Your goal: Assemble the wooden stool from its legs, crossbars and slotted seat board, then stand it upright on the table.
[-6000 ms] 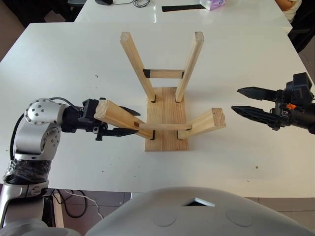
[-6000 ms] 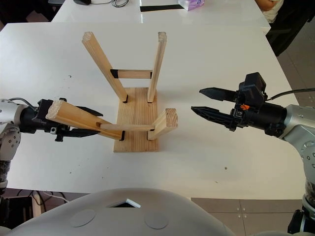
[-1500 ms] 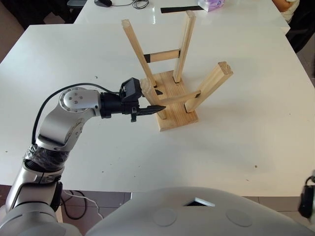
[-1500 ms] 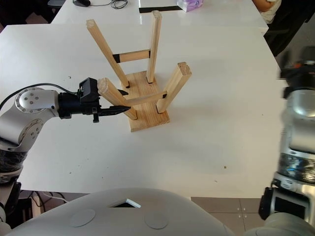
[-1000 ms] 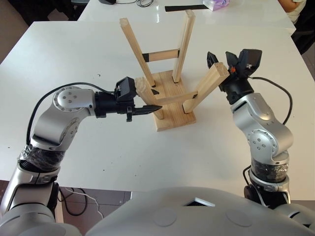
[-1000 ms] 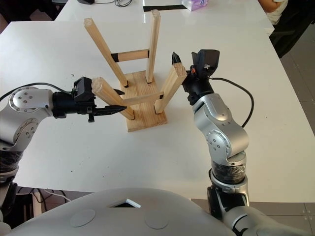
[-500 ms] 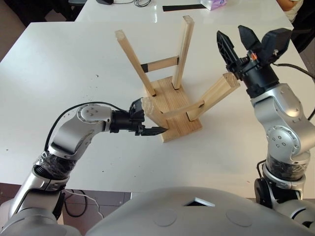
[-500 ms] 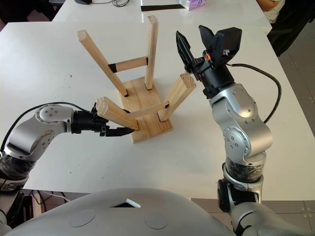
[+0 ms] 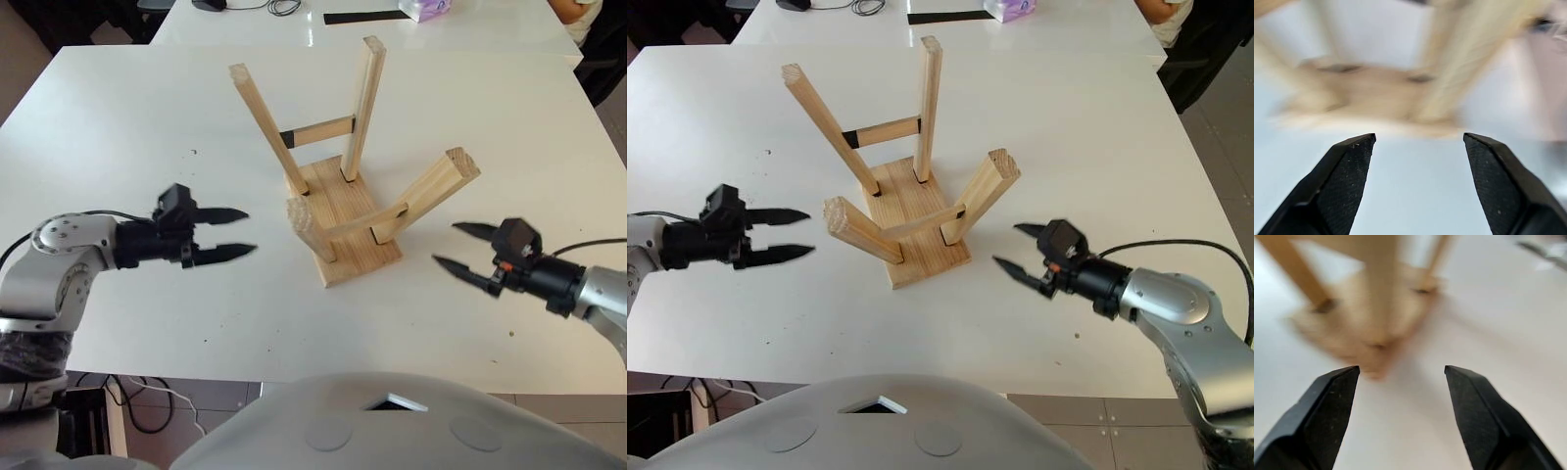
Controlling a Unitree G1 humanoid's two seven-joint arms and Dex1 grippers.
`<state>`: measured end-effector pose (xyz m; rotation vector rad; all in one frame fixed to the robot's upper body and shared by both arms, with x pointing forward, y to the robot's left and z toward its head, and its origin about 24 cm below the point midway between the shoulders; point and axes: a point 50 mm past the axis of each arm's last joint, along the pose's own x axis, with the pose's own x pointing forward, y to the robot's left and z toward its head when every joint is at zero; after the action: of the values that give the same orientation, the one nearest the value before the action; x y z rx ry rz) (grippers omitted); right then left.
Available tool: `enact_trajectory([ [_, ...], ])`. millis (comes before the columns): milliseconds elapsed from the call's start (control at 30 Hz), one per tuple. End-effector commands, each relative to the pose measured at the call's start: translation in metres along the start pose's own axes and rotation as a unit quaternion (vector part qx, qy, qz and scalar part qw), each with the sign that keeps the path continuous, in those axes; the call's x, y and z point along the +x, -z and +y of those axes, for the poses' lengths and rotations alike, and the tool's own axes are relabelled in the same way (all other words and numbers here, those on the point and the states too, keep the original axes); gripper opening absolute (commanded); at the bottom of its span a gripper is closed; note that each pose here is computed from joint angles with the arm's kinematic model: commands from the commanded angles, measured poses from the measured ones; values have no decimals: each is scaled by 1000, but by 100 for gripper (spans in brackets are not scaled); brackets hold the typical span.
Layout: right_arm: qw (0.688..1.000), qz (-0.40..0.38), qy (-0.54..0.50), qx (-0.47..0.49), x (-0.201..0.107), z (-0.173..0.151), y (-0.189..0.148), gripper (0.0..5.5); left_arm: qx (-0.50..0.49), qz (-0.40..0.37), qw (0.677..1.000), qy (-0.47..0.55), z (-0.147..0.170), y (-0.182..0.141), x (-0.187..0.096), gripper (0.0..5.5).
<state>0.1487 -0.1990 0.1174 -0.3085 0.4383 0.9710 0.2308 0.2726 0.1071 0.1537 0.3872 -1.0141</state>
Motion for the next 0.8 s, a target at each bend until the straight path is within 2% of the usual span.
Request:
enact_trajectory([
  [33, 998, -4, -68, 9, 14, 21, 3, 324, 20, -7, 977, -212, 60, 12, 33, 333],
  [100, 996, 3, -86, 10, 24, 28, 7, 324, 44, 8, 966, -255, 73, 15, 57, 333],
  [267, 992, 21, -123, -7, 44, 36, 14, 324, 82, 9, 954, -287, 85, 5, 101, 333],
  [500, 985, 73, -153, -24, 68, 38, 35, 324, 67, -4, 937, -344, 98, -17, 124, 333],
  [633, 987, 107, -119, -33, 73, 29, 49, 324, 83, -38, 956, -277, 86, -24, 140, 333],
  [800, 992, 113, -35, -43, 76, 3, 50, 324, 98, -57, 985, -131, 46, 5, 165, 333],
])
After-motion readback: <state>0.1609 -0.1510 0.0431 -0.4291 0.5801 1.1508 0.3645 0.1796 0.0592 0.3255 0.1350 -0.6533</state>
